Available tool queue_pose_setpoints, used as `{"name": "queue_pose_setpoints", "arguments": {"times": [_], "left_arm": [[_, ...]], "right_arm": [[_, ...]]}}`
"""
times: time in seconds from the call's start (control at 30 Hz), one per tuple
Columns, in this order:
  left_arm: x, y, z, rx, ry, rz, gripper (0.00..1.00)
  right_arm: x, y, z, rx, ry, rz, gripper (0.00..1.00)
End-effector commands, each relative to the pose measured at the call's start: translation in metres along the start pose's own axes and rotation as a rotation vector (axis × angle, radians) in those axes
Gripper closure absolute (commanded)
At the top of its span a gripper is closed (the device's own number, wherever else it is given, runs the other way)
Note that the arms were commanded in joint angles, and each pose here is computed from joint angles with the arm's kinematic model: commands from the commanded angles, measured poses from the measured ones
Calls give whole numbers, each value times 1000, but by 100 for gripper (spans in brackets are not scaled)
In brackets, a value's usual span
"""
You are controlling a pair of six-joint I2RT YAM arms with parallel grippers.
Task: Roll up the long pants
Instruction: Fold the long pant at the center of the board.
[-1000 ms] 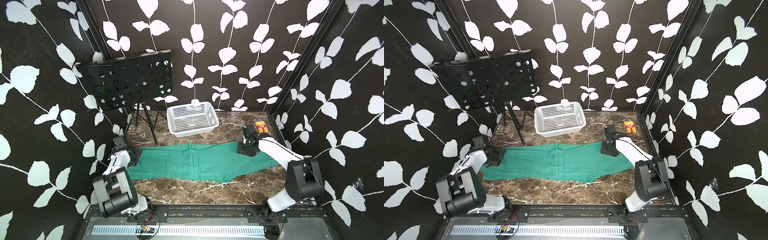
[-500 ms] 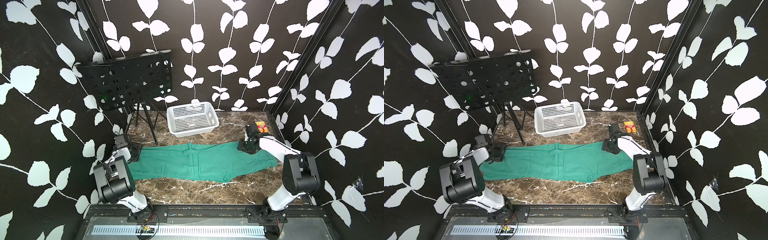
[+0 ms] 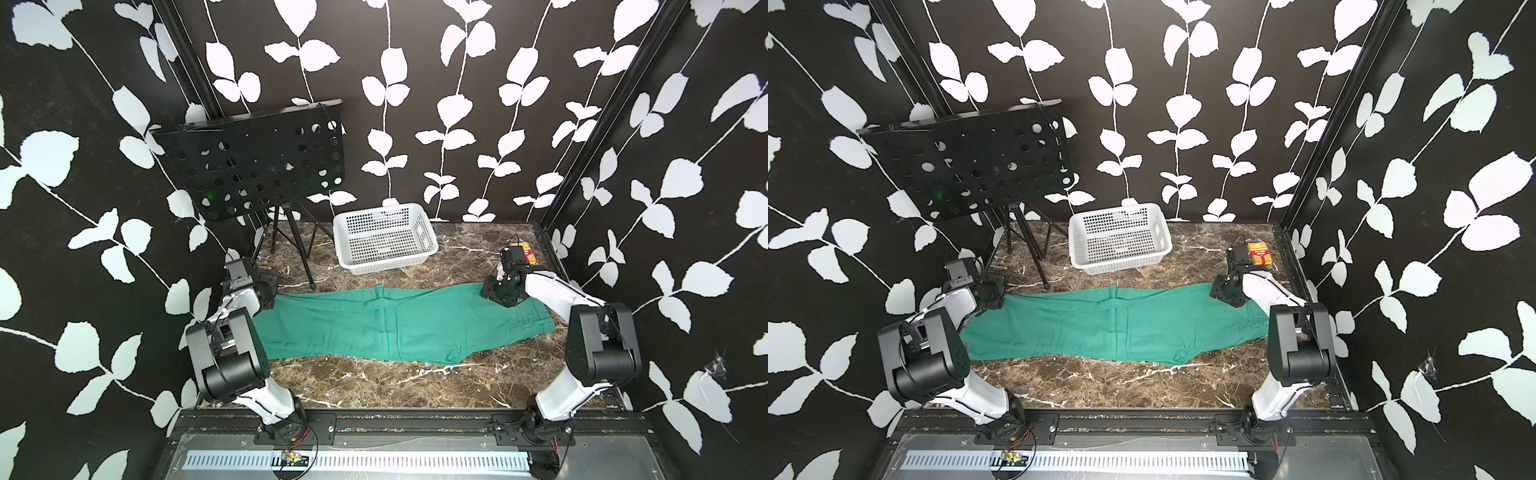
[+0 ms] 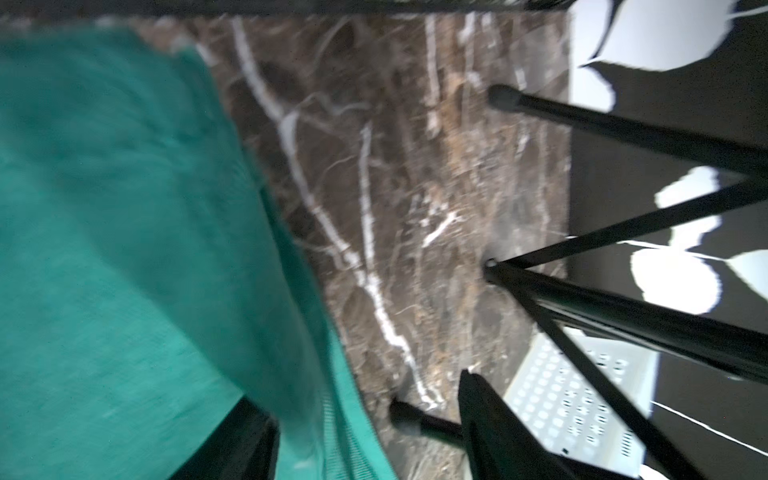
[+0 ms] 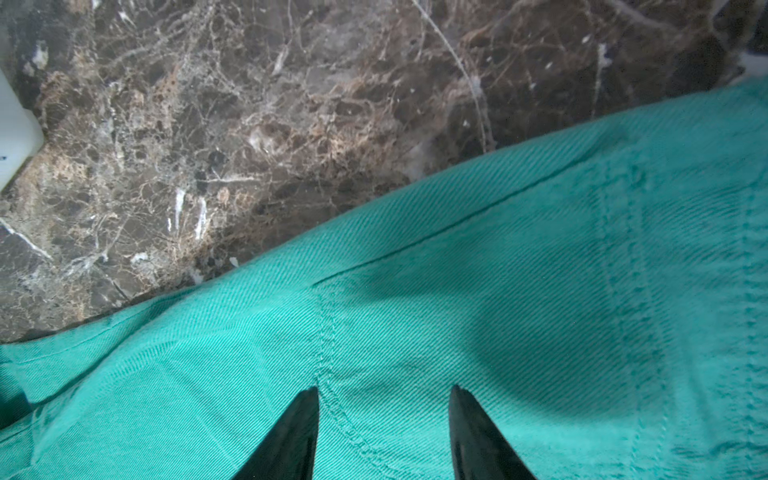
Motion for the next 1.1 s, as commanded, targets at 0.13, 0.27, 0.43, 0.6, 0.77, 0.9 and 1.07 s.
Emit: {"name": "queue_pose_setpoints", "arguments": {"times": [0.13, 0.27, 0.43, 0.6, 0.77, 0.9, 1.07], "left_arm": [[10, 26, -38, -68, 0, 10, 35], [12, 40, -49, -80, -12, 22, 35], [12, 23, -55, -87, 14, -14, 35], [3, -17, -36, -11, 9, -73, 36], [-14, -55, -1, 97, -18, -108, 36], [-28, -74, 26, 148, -13, -100, 35], [-42, -89, 49, 187, -5, -61, 34]], "right_arm": [[0, 2, -2, 24, -1, -6, 47], [3, 0, 5, 80, -37, -12, 47], [-1, -2, 86, 311, -358, -24, 46], [-36, 1, 178, 440, -837, -30, 48], [-72, 14, 226, 547, -1072, -20, 52], [-88, 32, 255, 504, -1178, -59, 57], [-96, 51, 281, 471, -1238, -136, 56]]}}
Point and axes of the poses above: each gripper's point midway between its finger pads, its own y axis out along the fingers, its own z axis along the line the jaws close on, x = y × z, the point moved 6 cm from there along -y, back along the fingers, and after that the axes turned 11 degrees about -y, right-handed, at the moved point
